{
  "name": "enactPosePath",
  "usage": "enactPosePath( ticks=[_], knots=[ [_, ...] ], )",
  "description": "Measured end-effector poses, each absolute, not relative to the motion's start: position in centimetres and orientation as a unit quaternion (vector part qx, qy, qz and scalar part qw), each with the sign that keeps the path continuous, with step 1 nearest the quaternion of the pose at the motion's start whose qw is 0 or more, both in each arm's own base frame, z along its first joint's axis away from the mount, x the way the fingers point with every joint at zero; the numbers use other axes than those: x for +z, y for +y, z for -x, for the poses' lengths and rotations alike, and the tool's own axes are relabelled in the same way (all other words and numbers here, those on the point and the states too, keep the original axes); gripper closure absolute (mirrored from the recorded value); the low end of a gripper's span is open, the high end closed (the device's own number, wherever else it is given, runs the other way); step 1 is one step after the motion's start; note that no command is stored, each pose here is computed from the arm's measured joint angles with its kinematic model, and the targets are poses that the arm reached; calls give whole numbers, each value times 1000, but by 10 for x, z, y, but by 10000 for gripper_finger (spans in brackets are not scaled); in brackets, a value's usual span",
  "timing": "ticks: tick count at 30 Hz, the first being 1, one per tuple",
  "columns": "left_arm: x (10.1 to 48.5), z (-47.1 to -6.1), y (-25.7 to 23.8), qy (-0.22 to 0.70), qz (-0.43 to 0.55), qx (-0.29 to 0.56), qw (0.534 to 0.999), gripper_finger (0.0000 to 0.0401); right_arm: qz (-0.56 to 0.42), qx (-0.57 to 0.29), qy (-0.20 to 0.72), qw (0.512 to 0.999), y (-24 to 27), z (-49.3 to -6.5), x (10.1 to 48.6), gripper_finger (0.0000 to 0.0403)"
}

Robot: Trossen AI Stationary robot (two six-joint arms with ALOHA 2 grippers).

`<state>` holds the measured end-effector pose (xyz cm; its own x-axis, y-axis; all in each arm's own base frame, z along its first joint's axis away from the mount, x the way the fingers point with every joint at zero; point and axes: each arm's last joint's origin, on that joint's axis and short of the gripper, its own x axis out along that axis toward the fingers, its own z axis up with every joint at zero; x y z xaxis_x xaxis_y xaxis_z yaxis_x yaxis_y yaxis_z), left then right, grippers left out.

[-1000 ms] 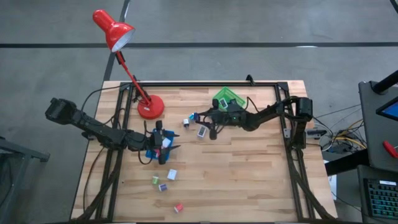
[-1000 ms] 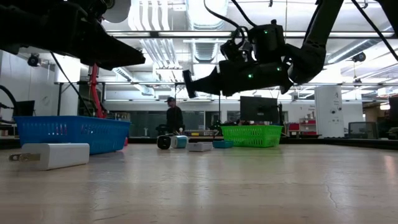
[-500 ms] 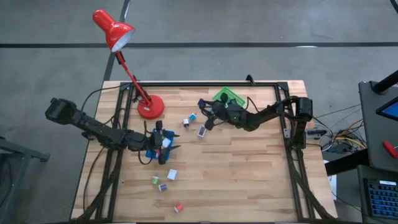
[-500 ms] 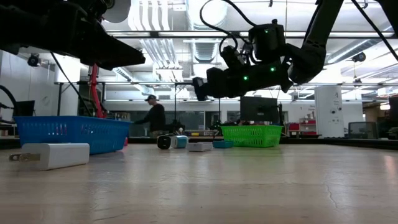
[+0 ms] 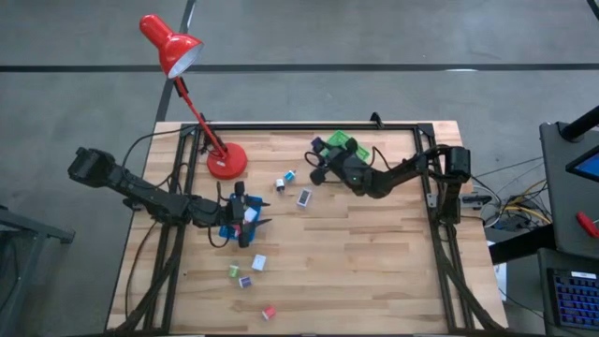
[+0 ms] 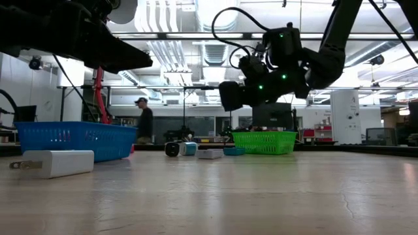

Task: Pick & Place Office items
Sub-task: Put the blue digital clock into the green basket

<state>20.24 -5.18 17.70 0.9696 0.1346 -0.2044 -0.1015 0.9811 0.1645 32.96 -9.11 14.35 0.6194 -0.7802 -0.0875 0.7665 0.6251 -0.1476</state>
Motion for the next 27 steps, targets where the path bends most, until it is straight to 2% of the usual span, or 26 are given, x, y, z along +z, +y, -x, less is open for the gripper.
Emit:
enactPosePath(
  ticks=[8,12,27],
  knots=[
    [177,-202,-52,108,-75,60,990,192,52,-530,91,842,-94,-320,137,264],
    [177,-202,-52,108,-75,60,990,192,62,-556,119,820,-95,-316,132,279],
    [177,-202,-52,106,-74,58,990,192,18,-553,166,817,-110,-310,126,279]
  ],
)
